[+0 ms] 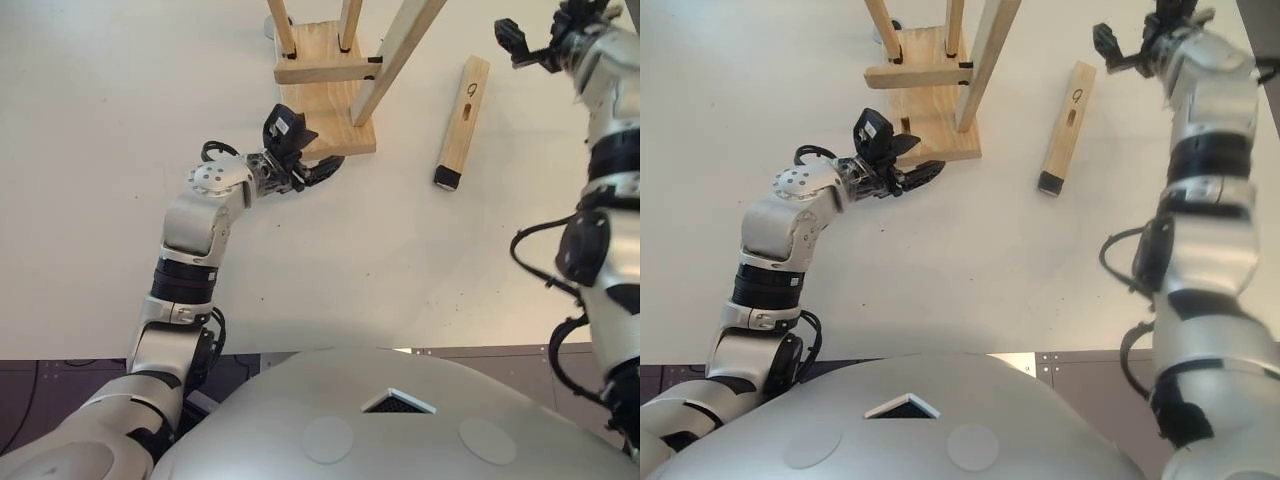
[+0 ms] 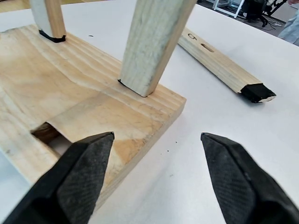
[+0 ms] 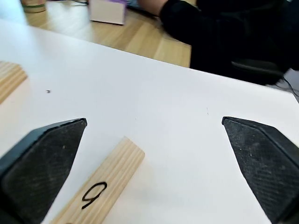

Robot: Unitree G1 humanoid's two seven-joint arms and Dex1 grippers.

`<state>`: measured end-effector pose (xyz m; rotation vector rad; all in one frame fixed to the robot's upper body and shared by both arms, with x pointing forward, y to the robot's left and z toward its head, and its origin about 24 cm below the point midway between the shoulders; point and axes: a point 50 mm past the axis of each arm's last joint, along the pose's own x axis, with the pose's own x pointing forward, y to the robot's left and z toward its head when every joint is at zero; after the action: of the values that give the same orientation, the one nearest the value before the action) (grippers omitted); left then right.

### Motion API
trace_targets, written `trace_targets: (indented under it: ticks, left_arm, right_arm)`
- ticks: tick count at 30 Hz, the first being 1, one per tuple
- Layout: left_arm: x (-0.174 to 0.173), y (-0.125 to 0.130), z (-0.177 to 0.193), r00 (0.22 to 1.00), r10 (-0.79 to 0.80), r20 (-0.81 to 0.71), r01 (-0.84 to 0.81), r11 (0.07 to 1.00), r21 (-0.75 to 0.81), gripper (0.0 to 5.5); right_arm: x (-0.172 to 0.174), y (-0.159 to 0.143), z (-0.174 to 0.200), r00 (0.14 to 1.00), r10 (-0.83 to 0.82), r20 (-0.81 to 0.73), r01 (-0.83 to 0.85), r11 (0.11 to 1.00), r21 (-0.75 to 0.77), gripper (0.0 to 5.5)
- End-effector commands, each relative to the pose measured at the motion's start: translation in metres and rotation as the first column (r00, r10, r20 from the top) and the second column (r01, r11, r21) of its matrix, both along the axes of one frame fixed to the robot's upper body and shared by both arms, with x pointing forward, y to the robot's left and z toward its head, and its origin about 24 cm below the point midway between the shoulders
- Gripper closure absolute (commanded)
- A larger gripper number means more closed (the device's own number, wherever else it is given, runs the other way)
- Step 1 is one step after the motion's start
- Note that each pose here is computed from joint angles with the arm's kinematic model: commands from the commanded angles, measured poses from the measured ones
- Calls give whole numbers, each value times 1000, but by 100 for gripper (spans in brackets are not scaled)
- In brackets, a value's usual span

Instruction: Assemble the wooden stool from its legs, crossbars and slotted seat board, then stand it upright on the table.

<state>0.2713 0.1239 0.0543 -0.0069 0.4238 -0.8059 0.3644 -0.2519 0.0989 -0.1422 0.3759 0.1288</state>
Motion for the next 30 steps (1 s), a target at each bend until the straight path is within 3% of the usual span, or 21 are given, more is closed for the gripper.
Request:
trace_targets:
  ticks: [1, 4, 11, 17, 24, 30]
  left_arm:
    - [1, 11, -5, 993, 116, -27, -116, 993, 13, 208]
    - [6, 12, -6, 990, 141, -30, -140, 990, 16, 208]
    - [3, 5, -9, 988, 153, -37, -153, 988, -3, 208]
    - [2, 2, -10, 986, 162, -30, -162, 987, -13, 208]
    - [3, -2, -8, 984, 175, -16, -176, 984, -14, 208]
    - [6, -3, -2, 983, 183, 14, -183, 983, -31, 208]
  right_arm:
    - [-46, 61, -44, 994, -19, -104, 38, 981, 189, 14]
    - [-59, 74, -50, 990, -22, -137, 51, 975, 215, 14]
    - [-76, 65, -60, 977, -58, -205, 87, 987, 135, 14]
    - [-74, 60, -54, 985, -61, -162, 72, 995, 63, 14]
    - [-92, 34, -76, 956, -61, -286, 61, 998, -9, 125]
    - [-94, 17, -75, 953, 17, -303, -33, 998, -47, 226]
